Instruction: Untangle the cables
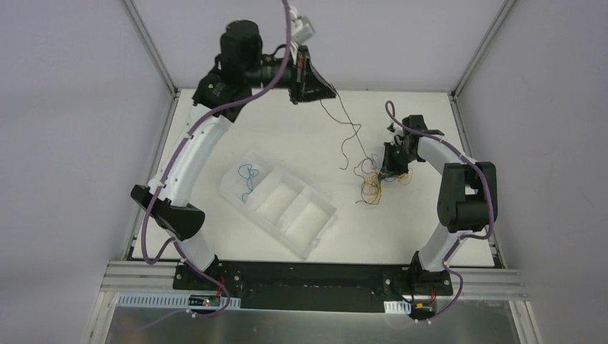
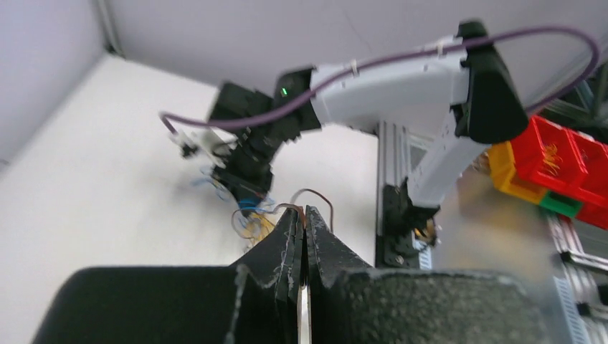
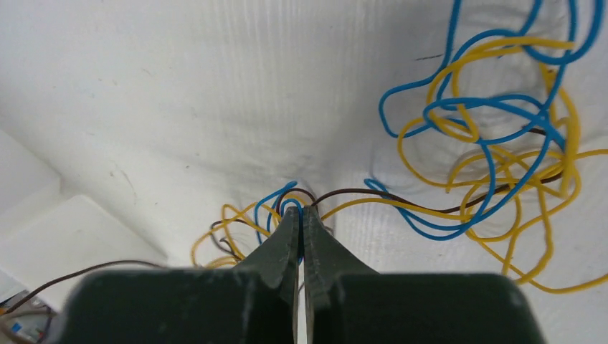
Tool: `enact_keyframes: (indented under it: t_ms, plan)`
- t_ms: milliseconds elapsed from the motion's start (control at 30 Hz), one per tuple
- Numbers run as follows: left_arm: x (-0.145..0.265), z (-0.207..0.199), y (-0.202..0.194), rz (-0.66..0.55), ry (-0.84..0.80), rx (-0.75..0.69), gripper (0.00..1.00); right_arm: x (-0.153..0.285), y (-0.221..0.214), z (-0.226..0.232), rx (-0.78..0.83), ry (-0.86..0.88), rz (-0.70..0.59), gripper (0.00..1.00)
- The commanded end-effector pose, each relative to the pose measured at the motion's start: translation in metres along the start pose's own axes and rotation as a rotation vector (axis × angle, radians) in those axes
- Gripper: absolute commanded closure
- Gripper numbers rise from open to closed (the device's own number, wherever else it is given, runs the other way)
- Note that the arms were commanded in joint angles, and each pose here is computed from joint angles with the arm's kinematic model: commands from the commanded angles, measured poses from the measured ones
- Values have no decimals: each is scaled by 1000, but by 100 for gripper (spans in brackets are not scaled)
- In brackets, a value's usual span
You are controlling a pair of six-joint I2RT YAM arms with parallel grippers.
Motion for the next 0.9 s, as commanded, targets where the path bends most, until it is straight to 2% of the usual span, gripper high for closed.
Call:
enact_keyframes:
  t_ms: [0, 167, 400, 733, 867]
  plan:
    - [47, -33, 66, -141, -3, -130, 100, 4, 11, -23, 70, -115, -28, 100]
    - [83, -30, 119, -276, 85, -193, 100, -11, 4, -41, 88, -167, 10, 100]
    - [143, -35, 189, -549, 186, -241, 100, -22, -1, -57, 93, -224, 45, 100]
    - [220, -80, 235, -803, 355, -413, 100, -30, -6, -73, 82, -263, 85, 100]
    - [238, -75, 233, -821, 447, -409, 100, -25, -3, -69, 59, -231, 78, 100]
Point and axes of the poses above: each gripper's point midway between its finger pads, its own x axis back along the fingers, its own z axis along the line the jaws close on, y = z × x, the point moved 1 cm from there along x, back along the fingers, and after that the axes turned 6 degrees about x, right-handed, at the moved point
